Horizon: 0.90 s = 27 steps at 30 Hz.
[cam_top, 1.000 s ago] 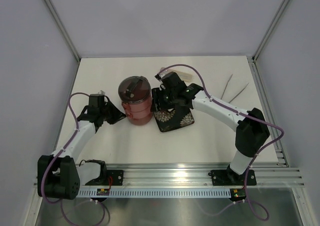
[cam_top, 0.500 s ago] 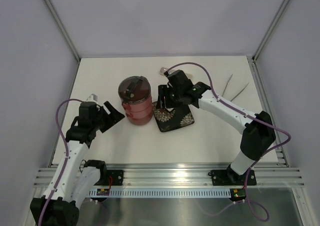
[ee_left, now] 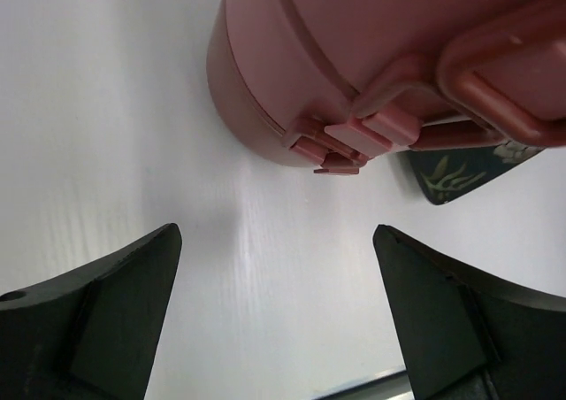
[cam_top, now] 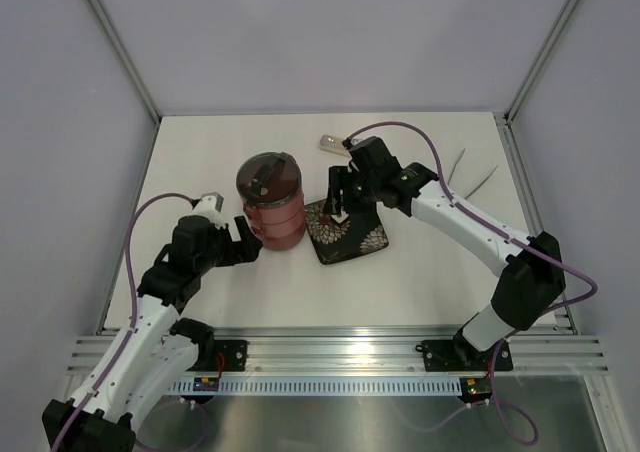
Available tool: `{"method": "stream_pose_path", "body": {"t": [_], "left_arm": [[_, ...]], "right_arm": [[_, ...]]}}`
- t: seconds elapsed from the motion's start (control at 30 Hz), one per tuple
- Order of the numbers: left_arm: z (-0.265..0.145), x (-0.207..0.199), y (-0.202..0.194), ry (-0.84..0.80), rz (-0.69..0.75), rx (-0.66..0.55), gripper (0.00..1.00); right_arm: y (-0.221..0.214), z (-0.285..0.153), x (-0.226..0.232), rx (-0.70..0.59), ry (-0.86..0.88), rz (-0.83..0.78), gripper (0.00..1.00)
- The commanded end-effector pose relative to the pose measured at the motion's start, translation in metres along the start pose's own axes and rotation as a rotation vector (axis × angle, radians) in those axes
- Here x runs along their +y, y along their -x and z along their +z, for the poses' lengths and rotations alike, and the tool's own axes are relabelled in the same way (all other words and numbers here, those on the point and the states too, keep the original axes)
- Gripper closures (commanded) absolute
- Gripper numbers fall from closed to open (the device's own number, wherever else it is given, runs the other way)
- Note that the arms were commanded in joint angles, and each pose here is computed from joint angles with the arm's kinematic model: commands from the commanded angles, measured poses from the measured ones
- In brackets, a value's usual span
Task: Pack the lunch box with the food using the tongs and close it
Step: Adjust the fastener in the packing box.
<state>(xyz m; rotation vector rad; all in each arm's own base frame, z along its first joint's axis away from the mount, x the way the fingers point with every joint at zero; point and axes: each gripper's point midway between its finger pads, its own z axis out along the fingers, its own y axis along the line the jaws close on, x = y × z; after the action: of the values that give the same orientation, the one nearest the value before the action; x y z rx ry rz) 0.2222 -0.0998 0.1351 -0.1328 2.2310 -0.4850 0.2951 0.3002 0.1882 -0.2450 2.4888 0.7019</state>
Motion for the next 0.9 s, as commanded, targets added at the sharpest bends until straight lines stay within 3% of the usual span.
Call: {"method": "stream_pose_path", "body": {"t": [0.0,0.17,0.37,0.87], "left_arm": [[-0.002,-0.006,0.041,-0.007,0.253,-0.14,0.03],[0.007,-0.024,0.037,-0.079,0.401,-0.108,0.03],[0.021,-0.034,0.032,-0.097,0.48,-0.105,0.01],[0.042,-0.038,0.021,-0.116,0.505,-0.137,0.03]], "right_arm": [[0.004,-0.016,-0.001,-0.036,0.006,-0.026,0.32],[0.001,-0.016,-0.002,-0.031,0.005,-0.033,0.32],[0.0,-0.016,-0.003,-0.033,0.005,-0.036,0.32],[0.002,-0.011,-0.003,-0.02,0.006,-0.049,0.31]]}}
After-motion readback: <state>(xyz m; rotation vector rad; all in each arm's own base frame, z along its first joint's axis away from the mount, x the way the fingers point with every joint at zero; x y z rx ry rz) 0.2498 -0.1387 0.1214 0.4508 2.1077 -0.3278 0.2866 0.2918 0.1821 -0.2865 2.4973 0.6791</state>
